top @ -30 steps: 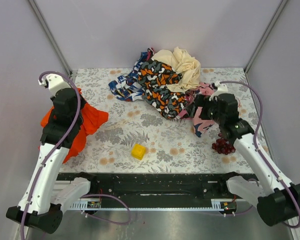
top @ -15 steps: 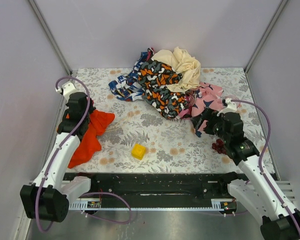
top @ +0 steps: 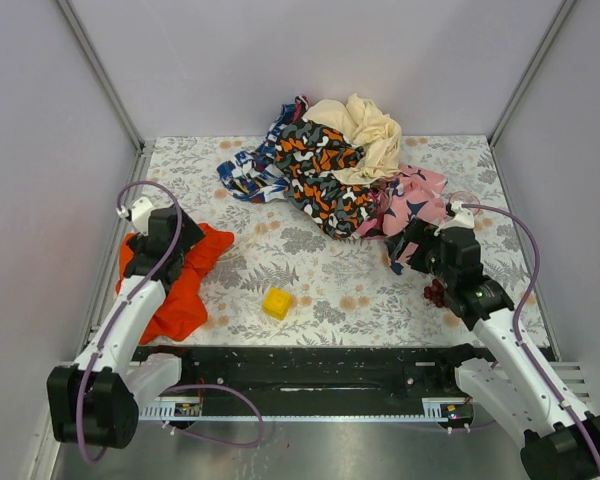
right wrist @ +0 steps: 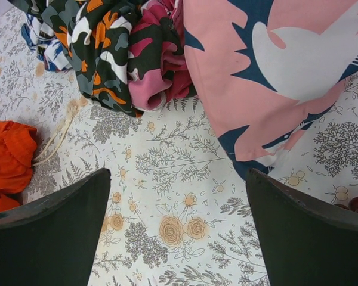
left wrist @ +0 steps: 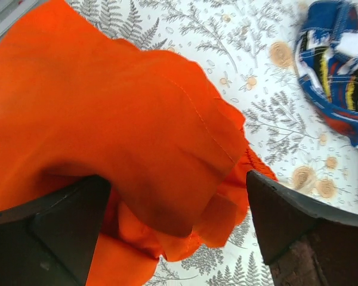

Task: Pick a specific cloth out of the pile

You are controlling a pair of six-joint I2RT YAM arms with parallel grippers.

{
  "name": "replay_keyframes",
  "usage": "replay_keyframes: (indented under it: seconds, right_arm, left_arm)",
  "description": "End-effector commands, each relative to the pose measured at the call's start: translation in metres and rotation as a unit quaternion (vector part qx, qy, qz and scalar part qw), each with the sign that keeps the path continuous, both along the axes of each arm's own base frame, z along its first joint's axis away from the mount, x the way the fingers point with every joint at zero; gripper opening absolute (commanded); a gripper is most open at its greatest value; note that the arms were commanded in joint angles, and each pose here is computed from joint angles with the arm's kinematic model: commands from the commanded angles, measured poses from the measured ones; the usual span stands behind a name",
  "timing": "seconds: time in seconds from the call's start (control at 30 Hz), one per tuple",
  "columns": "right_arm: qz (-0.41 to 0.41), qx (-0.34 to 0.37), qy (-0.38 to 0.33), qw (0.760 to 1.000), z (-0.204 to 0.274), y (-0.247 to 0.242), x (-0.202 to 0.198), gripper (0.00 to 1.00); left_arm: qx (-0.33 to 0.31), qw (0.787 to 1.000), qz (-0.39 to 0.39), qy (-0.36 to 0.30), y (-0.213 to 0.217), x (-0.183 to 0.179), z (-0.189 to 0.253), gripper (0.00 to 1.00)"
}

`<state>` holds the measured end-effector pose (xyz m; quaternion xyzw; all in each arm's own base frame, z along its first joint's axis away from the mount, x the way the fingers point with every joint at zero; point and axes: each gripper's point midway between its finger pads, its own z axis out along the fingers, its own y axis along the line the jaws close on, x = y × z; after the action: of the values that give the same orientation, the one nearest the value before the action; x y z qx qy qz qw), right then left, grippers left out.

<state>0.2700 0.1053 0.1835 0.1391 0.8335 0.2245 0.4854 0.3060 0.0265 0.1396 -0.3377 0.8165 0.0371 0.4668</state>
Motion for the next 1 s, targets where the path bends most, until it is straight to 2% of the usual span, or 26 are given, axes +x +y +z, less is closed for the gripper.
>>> replay_keyframes:
  seconds: [0.0,0.2,0.33,0.57,0.97]
  right_arm:
    - [-0.033,-0.001,-0.013,0.999,0.011,-0.009,0.007,0.99]
    - [-0.059,-0.034,0.008,0.998,0.003,-0.023,0.004,0.99]
    - [-0.072,-0.047,0.013,0.996,0.002,-0.031,-0.001,0.99]
    - [-0.085,-0.050,0.007,0.995,0.005,-0.036,-0.001,0.99]
    - [-0.088,-0.036,-0.016,0.995,0.006,-0.037,-0.004,0.99]
  left_arm:
    - [-0.029,0.995,-0.019,-0.090,-0.009,0.003,0.071,0.99]
    - [-0.092,0.972,-0.140,-0.165,-0.053,-0.024,0.129,0.99]
    - [-0.114,0.959,-0.170,-0.196,-0.065,-0.043,0.146,0.99]
    - [-0.123,0.960,-0.154,-0.198,-0.061,-0.058,0.134,0.99]
    - [-0.121,0.973,-0.129,-0.151,-0.054,-0.058,0.110,0.99]
